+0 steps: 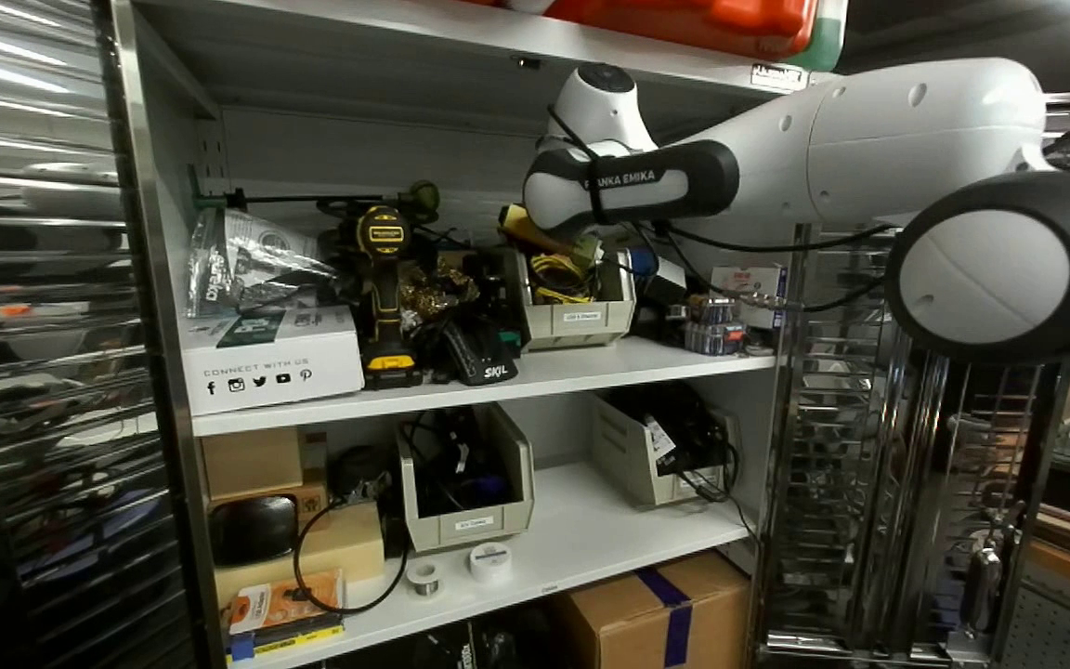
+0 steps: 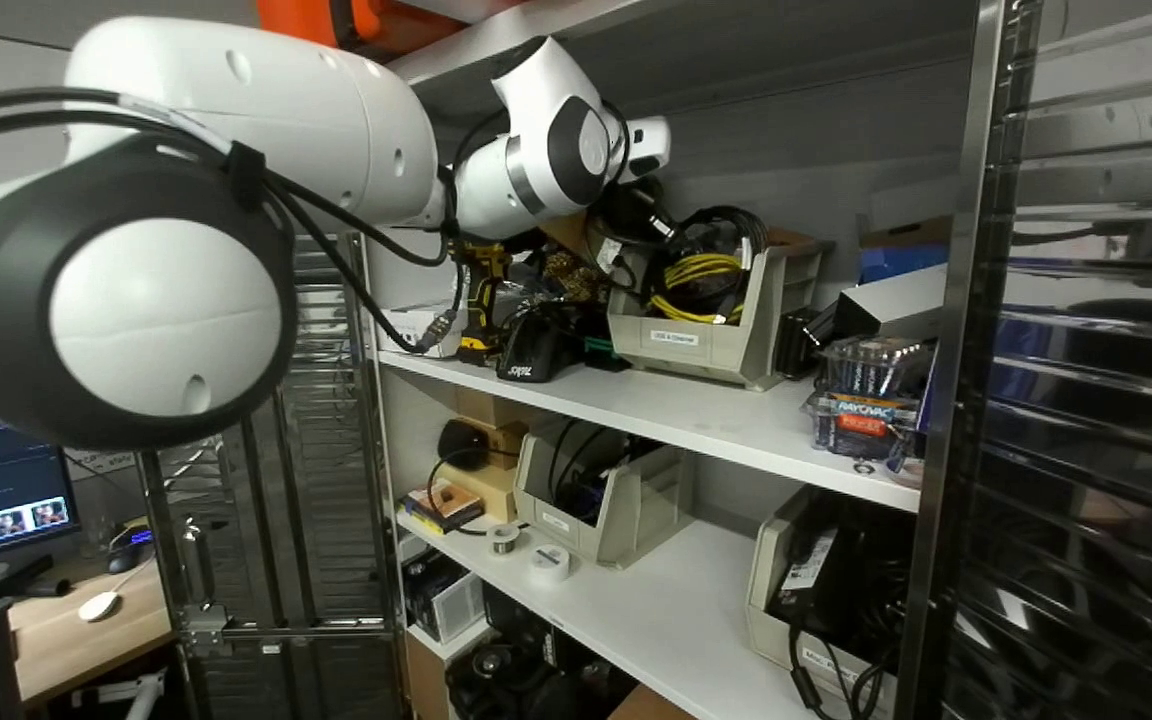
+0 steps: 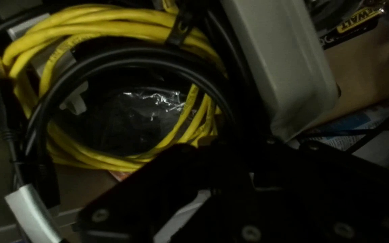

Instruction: Put the black into the cable.

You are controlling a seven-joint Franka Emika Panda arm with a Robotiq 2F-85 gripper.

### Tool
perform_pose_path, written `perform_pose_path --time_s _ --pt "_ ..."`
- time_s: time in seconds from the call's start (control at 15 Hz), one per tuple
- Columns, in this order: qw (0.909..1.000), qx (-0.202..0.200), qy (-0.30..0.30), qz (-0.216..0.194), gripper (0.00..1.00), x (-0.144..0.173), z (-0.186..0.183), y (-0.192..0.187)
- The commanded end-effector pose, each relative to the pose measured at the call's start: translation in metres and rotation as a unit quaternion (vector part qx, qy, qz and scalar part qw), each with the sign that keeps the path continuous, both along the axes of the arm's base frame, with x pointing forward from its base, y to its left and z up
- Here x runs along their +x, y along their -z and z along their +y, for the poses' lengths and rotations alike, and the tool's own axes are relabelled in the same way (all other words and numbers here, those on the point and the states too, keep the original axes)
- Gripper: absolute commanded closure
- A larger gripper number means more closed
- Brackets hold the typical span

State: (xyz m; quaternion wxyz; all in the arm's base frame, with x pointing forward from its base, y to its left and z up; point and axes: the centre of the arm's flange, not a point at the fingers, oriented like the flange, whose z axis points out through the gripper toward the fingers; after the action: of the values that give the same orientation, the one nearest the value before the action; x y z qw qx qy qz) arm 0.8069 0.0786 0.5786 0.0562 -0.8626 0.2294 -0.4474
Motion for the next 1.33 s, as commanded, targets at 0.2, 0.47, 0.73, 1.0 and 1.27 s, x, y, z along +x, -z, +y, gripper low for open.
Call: perform_pose_path --time_s 0.2,0.47,0.73,1.0,1.27 --pt "0.999 -0.013 -0.03 0.03 0.41 0.019 0.001 -0.05" --pt "0.9973 -0.068 -0.026 0.007 0.14 -0.019 0.009 -0.046" --pt "0.9889 -0.145 -0.033 0.001 0.0 -0.055 0.026 -0.035" --pt "0.9696 -0.238 -0.049 -0.022 0.0 -0.073 0.047 -0.022" --pt "0.9454 -0.308 -0.086 -0.06 0.0 -0.098 0.087 -0.032"
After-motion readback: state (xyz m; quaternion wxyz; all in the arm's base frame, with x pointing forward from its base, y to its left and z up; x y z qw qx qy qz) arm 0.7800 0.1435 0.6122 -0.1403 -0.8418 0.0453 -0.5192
